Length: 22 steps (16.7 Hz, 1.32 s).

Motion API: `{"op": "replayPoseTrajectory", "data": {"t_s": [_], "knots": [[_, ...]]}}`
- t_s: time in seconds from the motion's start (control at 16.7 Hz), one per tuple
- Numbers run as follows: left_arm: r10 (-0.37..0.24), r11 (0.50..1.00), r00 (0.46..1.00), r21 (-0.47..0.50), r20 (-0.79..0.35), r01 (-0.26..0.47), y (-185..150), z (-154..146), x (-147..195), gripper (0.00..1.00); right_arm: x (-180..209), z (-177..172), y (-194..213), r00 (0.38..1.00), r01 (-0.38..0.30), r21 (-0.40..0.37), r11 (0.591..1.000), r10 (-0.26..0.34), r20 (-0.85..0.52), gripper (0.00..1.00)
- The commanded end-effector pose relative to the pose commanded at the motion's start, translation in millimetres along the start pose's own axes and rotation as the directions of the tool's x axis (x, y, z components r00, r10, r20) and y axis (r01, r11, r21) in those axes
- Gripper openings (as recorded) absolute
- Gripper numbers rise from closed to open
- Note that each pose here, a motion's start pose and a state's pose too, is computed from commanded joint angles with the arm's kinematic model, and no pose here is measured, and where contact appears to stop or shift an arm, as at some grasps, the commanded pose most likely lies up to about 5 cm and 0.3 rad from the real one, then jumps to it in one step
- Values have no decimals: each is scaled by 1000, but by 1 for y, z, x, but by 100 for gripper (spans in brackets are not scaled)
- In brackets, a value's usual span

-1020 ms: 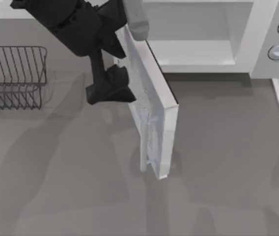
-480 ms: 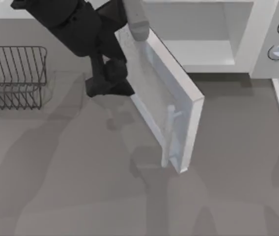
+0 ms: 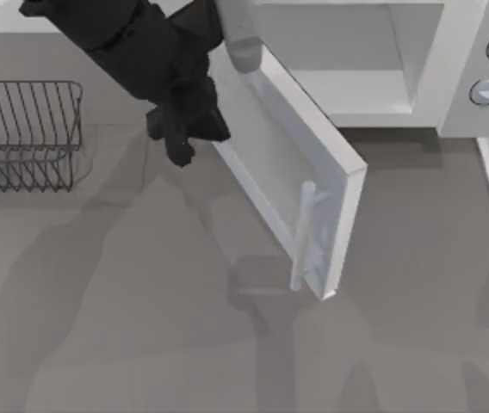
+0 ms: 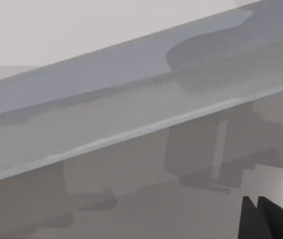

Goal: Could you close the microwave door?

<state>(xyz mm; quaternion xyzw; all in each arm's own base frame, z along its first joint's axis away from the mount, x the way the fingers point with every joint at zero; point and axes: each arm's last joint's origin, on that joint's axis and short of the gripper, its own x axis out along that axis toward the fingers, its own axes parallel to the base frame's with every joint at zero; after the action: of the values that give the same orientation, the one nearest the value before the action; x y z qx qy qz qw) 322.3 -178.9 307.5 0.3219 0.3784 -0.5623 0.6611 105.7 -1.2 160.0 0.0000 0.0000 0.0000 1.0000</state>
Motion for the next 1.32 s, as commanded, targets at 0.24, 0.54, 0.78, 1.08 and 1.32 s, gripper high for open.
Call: {"op": "replayPoseTrajectory", "data": {"t_s": [0.24,0.54,0.78,1.08,1.32], "knots": [[0,1000,1000,0,0,0,0,0,0,0,0,0,0,1000,0,0,1000,0,0,100],[0,1000,1000,-1,0,0,0,0,0,0,0,0,0,1000,0,0,1000,0,0,100],[-4,1000,1000,-5,-4,4,-3,14,10,0,0,0,0,1000,0,0,1000,0,0,100],[1,1000,1000,-5,0,-1,-3,16,9,0,0,0,0,1000,0,0,1000,0,0,100],[-6,1000,1000,-9,-6,6,-6,29,19,0,0,0,0,1000,0,0,1000,0,0,100]]}}
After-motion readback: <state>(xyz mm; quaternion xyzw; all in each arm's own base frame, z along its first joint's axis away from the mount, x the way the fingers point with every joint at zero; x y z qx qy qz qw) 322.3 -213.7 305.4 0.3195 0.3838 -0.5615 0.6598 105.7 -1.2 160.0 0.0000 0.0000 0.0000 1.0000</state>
